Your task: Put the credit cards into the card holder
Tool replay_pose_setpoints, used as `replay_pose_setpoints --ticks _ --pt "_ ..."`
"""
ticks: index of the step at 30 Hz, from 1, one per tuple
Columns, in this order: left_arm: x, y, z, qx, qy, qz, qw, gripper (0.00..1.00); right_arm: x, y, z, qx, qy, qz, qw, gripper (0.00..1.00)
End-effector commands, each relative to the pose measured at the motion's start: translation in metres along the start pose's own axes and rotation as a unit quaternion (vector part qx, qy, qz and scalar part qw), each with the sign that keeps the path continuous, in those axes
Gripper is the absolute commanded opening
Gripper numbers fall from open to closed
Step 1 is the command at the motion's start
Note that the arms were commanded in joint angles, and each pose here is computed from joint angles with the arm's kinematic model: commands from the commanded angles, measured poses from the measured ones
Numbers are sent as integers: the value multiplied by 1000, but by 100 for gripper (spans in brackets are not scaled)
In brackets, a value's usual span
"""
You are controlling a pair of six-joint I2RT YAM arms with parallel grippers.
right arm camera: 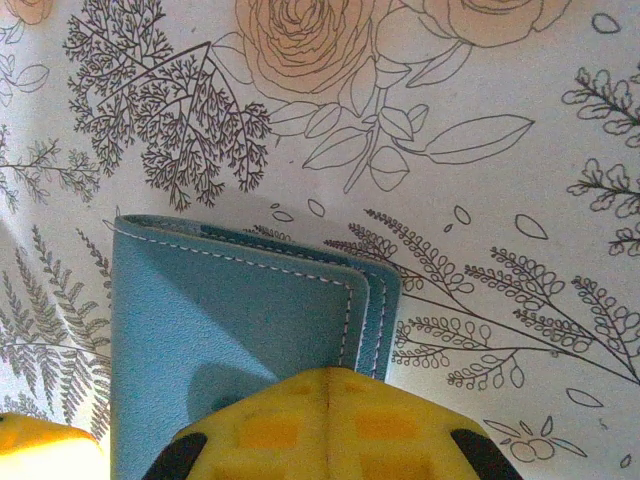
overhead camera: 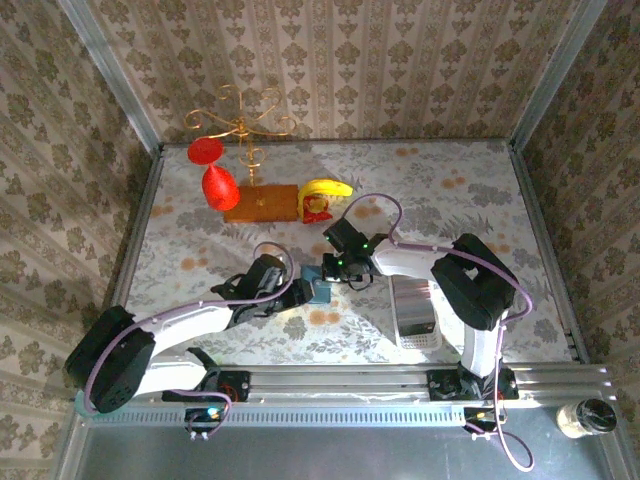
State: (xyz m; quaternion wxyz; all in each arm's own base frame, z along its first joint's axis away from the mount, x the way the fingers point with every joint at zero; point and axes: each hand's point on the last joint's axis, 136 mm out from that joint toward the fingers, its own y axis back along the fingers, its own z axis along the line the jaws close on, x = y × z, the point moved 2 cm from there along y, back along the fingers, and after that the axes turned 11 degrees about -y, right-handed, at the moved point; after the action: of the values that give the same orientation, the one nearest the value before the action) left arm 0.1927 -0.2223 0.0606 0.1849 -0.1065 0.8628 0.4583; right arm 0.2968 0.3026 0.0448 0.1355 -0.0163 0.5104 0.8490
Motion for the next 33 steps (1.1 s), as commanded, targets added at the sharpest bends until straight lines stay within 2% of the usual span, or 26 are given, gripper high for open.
replay_pose_setpoints --ticks 1,17,29,33 --pt "6 -6 1 2 8 11 1000 61 7 -3 -24 41 -5 8 999 4" --pt "-1 -19 -17 47 28 -9 998 44 15 -4 -41 35 -29 6 999 4" --pt "-11 -8 -29 69 6 -33 997 2 3 19 -18 -28 -36 -17 999 11" --pt "-19 9 -33 50 -48 -39 997 0 -7 49 -3 -49 -25 -47 997 21"
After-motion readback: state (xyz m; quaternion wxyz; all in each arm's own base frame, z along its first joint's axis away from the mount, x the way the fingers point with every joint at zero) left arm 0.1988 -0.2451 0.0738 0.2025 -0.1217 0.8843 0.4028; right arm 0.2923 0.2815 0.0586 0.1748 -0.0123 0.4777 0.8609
